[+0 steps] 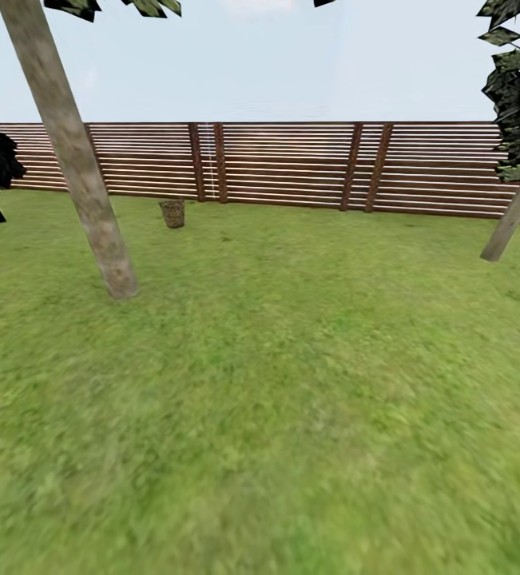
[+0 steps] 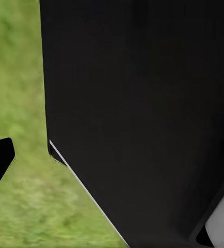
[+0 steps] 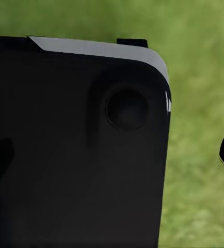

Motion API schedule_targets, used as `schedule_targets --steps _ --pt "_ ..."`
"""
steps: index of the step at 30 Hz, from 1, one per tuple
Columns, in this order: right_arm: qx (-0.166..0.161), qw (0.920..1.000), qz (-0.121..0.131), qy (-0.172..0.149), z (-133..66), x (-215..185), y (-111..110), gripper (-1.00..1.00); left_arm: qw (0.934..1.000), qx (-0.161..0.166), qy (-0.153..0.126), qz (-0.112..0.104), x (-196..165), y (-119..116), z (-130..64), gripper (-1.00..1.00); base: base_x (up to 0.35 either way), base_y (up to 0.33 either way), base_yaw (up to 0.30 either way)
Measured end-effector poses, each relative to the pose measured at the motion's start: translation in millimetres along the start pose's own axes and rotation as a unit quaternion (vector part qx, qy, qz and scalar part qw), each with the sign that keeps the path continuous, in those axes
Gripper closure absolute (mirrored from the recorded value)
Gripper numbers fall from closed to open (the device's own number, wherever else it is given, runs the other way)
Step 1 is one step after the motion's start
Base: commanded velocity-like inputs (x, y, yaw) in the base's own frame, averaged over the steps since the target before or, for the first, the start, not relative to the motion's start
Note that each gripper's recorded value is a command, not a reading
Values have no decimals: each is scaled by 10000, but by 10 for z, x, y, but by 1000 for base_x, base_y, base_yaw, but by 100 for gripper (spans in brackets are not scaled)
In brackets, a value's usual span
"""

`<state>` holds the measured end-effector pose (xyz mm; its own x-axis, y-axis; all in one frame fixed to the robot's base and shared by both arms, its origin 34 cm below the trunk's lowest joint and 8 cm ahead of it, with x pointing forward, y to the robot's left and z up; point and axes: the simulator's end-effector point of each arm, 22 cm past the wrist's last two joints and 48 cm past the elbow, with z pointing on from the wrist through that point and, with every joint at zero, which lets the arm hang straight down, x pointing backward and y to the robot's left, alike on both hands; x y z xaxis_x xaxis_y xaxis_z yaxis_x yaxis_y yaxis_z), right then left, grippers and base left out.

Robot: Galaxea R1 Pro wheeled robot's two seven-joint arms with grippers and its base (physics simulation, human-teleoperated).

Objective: Take the three Easter eggs out of the wicker basket on the lawn in the garden, then place them on the lawn next to a single tree (choose any tree) so that all three eggs are next to the same tree and none are left in the basket.

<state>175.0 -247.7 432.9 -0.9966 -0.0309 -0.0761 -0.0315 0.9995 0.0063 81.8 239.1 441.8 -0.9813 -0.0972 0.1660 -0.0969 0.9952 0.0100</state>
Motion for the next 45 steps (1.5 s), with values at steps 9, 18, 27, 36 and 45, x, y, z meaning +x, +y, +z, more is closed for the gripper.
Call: schedule_targets --steps 9,18,27,36,45 --pt "-1 10000 0 1 0 0 2 -100 10000 0 0 0 0 0 0 -100 336 0 0" --pt "2 10000 0 0 0 0 -3 -100 10000 1 0 0 0 0 0 -100 336 0 0" --pt "0 10000 0 0 0 0 0 -100 10000 0 0 0 0 0 0 -100 336 0 0" --pt "7 10000 5 8 0 6 -10 -100 10000 1 0 0 0 0 0 -100 336 0 0" --pt "0 10000 1 10 0 6 0 -100 10000 0 0 0 0 0 0 -100 336 0 0"
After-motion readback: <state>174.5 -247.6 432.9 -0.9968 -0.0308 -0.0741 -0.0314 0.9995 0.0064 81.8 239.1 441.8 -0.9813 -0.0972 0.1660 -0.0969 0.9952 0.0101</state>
